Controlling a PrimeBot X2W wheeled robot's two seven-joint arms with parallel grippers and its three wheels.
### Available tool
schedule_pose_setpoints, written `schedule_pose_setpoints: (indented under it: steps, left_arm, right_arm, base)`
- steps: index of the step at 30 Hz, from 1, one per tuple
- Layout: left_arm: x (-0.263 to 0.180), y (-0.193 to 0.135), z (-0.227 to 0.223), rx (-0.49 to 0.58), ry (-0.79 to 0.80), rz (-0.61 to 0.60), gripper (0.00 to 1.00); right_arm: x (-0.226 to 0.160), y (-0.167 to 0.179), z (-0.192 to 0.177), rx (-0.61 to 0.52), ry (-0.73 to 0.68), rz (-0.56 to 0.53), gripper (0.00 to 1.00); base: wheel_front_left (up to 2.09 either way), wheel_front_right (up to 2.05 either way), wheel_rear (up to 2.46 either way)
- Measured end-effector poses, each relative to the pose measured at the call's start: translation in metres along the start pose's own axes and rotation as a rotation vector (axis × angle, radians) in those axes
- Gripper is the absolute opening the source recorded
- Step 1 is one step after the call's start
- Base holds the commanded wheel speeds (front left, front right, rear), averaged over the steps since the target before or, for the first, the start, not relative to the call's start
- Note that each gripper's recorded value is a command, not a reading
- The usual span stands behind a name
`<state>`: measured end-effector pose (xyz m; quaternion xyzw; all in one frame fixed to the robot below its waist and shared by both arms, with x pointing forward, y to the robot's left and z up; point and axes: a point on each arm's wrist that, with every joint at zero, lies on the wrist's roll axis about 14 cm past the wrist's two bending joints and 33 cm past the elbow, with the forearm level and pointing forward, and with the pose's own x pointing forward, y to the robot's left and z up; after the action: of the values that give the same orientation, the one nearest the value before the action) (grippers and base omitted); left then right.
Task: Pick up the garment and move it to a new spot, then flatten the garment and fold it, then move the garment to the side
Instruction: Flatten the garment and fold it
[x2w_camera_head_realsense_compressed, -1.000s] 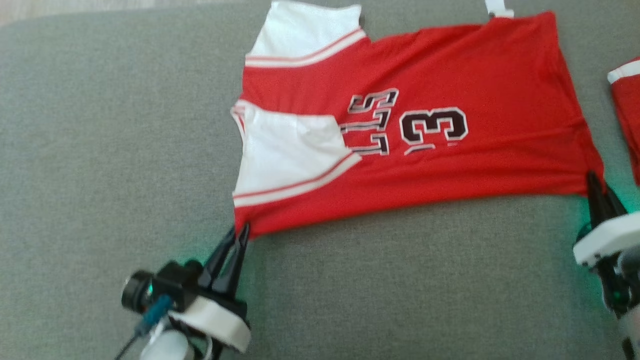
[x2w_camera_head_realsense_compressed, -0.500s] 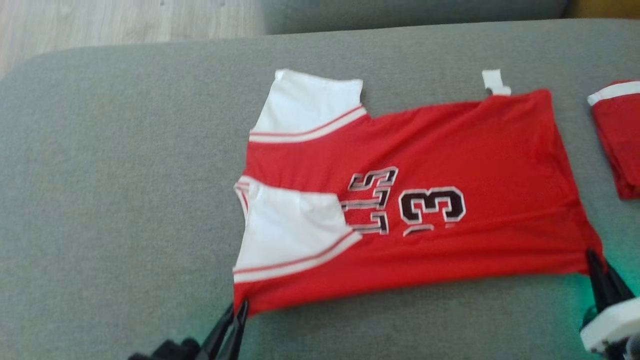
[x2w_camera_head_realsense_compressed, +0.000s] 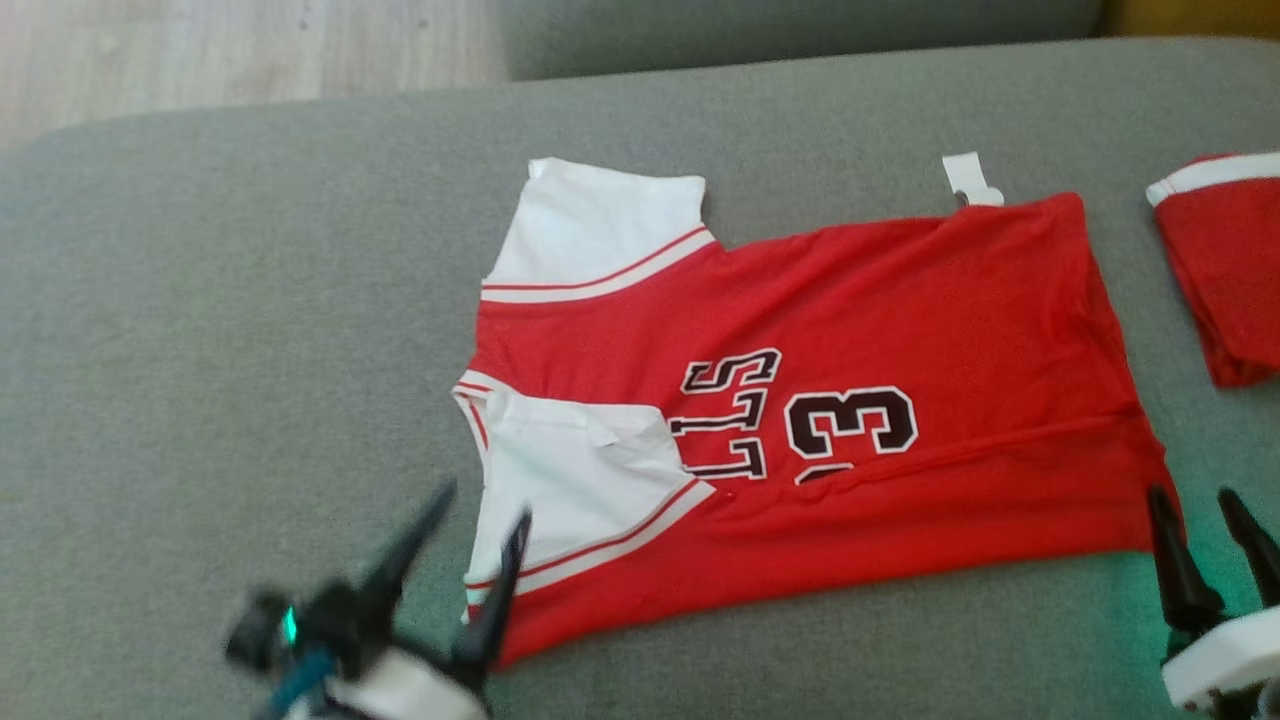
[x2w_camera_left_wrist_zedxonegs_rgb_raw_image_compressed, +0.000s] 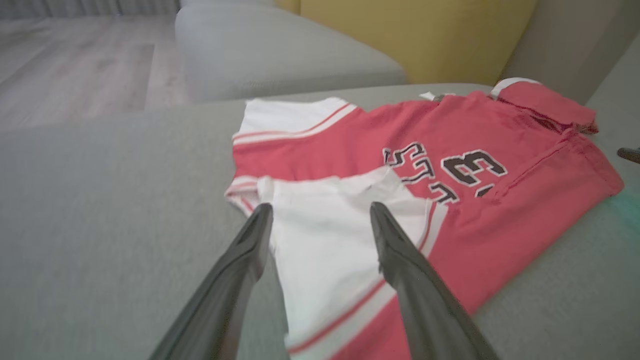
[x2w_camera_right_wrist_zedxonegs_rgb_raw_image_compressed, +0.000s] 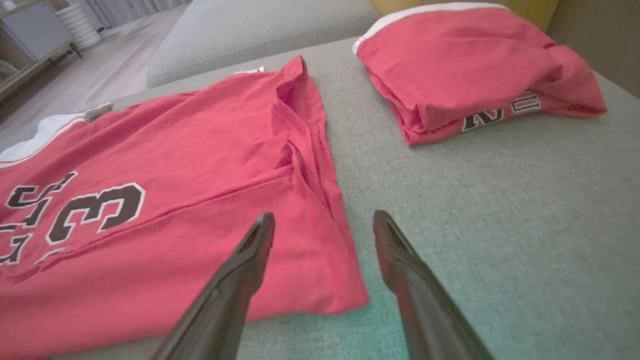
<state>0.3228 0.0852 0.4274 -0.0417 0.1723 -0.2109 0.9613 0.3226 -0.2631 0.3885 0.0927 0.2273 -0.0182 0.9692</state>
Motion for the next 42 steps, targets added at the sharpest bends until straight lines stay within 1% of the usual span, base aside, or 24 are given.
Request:
schedule_pose_setpoints:
  steps: [4,8,10,11,12,18,22,26,28,30,32,34,37,42]
  left_arm:
    - [0.033,0.009,0.046,0.089,-0.085,-0.063,1.00]
    - [0.075,0.016,0.096,0.123,-0.141,-0.136,1.00]
    - [0.095,0.022,0.112,0.140,-0.134,-0.152,1.00]
    - [0.115,0.031,0.122,0.138,-0.099,-0.159,1.00]
    - [0.124,0.035,0.124,0.128,-0.072,-0.160,1.00]
    - [0.177,0.067,0.127,0.183,0.112,-0.126,1.00]
    - [0.205,0.073,0.122,0.203,0.214,-0.129,1.00]
    - [0.223,0.073,0.092,0.216,0.365,-0.154,1.00]
    - [0.228,0.079,0.074,0.241,0.451,-0.148,1.00]
    - [0.233,0.089,0.061,0.277,0.504,-0.129,1.00]
    - [0.238,0.100,0.054,0.317,0.529,-0.105,1.00]
    - [0.243,0.104,0.046,0.327,0.548,-0.098,1.00]
    - [0.249,0.100,0.035,0.330,0.557,-0.117,1.00]
    - [0.257,0.092,0.031,0.320,0.540,-0.145,1.00]
  right_arm:
    - [0.005,0.005,0.010,-0.015,-0.030,0.009,1.00]
    - [0.019,0.015,0.024,-0.035,-0.056,0.030,1.00]
    - [0.025,0.020,0.029,-0.038,-0.065,0.041,1.00]
    - [0.028,0.023,0.030,-0.034,-0.070,0.043,1.00]
    - [0.029,0.023,0.029,-0.033,-0.067,0.041,1.00]
    - [0.035,0.017,0.032,-0.033,-0.078,0.016,1.00]
    - [0.036,0.014,0.031,-0.017,-0.082,-0.005,1.00]
    - [0.032,0.003,0.025,-0.012,-0.070,-0.046,1.00]
    - [0.030,-0.004,0.023,-0.013,-0.068,-0.067,1.00]
    - [0.029,-0.008,0.023,-0.013,-0.073,-0.082,1.00]
    - [0.028,-0.010,0.024,-0.009,-0.078,-0.094,1.00]
    - [0.026,-0.013,0.023,-0.004,-0.079,-0.109,1.00]
    - [0.022,-0.020,0.016,0.011,-0.064,-0.136,1.00]
    - [0.019,-0.027,0.011,0.018,-0.059,-0.159,1.00]
  base:
    - [0.00,0.00,0.00]
    - [0.00,0.00,0.00]
    - [0.00,0.00,0.00]
    - [0.00,0.00,0.00]
    - [0.00,0.00,0.00]
    - [0.00,0.00,0.00]
    - [0.00,0.00,0.00]
    - [0.00,0.00,0.00]
    - [0.00,0.00,0.00]
    - [0.00,0.00,0.00]
    - [0.00,0.00,0.00]
    - [0.00,0.00,0.00]
    - [0.00,0.00,0.00]
    - [0.00,0.00,0.00]
